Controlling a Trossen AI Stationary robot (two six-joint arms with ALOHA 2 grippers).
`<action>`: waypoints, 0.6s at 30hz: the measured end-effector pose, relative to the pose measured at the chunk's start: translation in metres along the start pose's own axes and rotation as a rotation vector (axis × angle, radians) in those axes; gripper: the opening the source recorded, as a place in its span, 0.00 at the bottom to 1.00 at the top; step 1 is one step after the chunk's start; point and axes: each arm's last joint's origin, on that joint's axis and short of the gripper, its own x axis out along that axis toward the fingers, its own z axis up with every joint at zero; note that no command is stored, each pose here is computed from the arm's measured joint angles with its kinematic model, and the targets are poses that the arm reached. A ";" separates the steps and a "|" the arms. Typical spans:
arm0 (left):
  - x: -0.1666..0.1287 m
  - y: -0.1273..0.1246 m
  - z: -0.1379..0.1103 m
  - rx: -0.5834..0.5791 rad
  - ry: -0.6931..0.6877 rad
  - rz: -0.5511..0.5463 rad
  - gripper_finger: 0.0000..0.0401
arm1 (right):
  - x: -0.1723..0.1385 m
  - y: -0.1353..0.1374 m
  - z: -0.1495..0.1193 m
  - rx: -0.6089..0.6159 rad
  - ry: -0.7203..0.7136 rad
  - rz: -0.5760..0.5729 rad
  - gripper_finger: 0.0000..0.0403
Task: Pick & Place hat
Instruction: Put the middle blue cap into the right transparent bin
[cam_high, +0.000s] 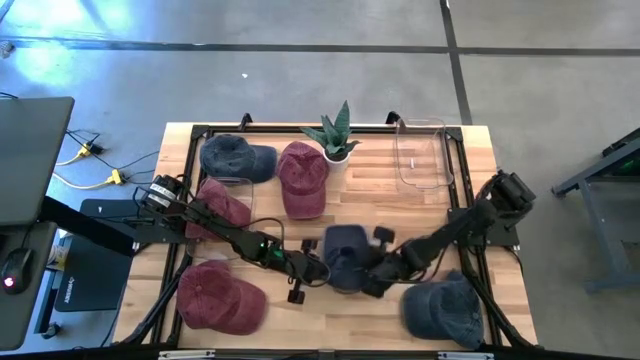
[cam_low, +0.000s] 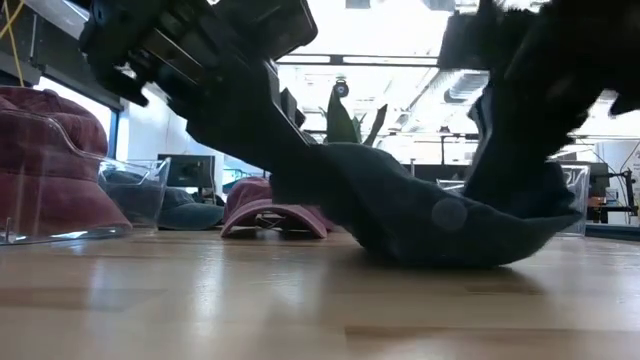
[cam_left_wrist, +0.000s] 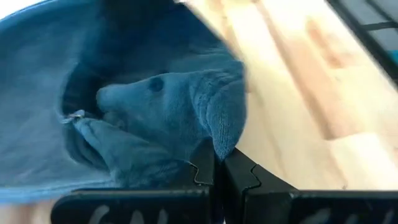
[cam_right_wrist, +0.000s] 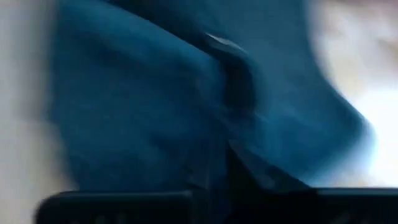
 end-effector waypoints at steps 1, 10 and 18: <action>0.000 0.000 0.000 0.000 0.001 -0.014 0.00 | 0.001 -0.006 -0.002 0.011 0.015 -0.057 0.05; 0.000 -0.003 0.010 -0.033 -0.014 -0.039 0.00 | -0.006 -0.008 0.007 -0.006 -0.024 -0.132 0.05; -0.001 -0.003 0.013 -0.047 0.021 -0.032 0.00 | -0.023 0.024 0.029 -0.103 -0.184 0.080 0.01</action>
